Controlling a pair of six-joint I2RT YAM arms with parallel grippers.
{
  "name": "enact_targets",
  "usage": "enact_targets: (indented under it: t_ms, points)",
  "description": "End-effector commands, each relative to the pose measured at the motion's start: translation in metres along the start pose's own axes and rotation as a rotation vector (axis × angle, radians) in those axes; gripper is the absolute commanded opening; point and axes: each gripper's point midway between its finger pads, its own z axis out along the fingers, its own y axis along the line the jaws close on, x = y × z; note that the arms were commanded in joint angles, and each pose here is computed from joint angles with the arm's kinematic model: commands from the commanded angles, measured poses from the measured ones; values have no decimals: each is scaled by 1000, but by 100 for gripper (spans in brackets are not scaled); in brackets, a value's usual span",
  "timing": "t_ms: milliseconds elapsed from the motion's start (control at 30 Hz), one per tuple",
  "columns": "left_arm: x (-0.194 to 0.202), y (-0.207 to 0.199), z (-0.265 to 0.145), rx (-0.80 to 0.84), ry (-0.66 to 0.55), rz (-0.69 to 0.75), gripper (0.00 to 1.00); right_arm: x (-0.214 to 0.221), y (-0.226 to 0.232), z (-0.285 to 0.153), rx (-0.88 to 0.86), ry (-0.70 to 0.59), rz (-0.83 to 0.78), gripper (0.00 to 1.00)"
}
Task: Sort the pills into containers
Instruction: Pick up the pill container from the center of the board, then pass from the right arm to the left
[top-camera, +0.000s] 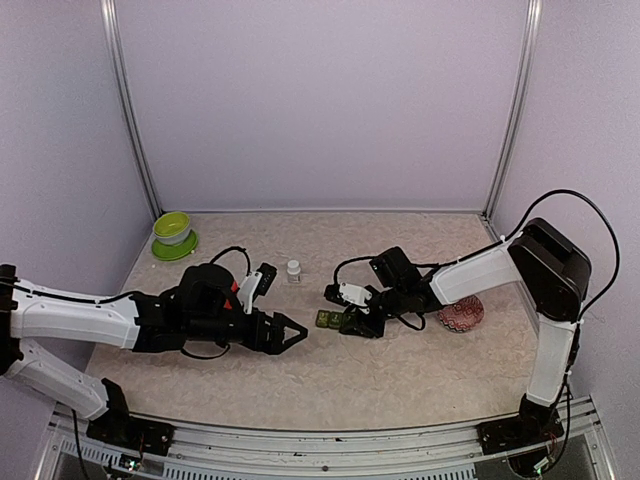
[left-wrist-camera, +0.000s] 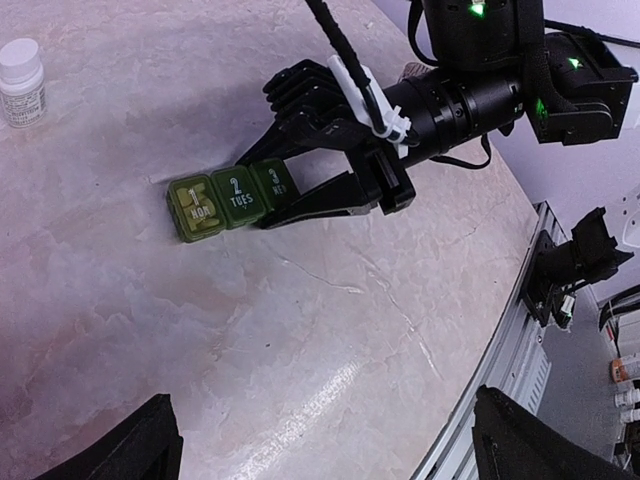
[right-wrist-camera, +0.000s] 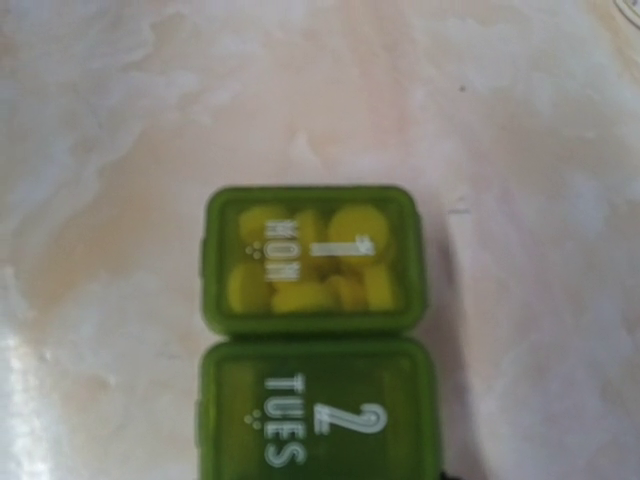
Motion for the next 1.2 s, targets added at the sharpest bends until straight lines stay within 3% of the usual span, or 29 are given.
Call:
enact_targets:
  t_ms: [0, 200, 400, 867, 1167]
  points:
    - [4, -4, 2, 29, -5, 10, 99, -14, 5, -10, -43, -50, 41, 39]
    - [4, 4, 2, 6, -26, 26, 99, -35, 21, -37, -88, -131, 84, 38]
    - [0, 13, 11, -9, -8, -79, 99, -56, 45, -64, -54, -191, 18, 38]
    - [-20, -33, 17, 270, -12, -176, 99, -76, 93, -88, -2, -222, -81, 38]
    - [-13, -36, 21, 321, 11, -224, 83, -81, 108, -88, 8, -239, -97, 38]
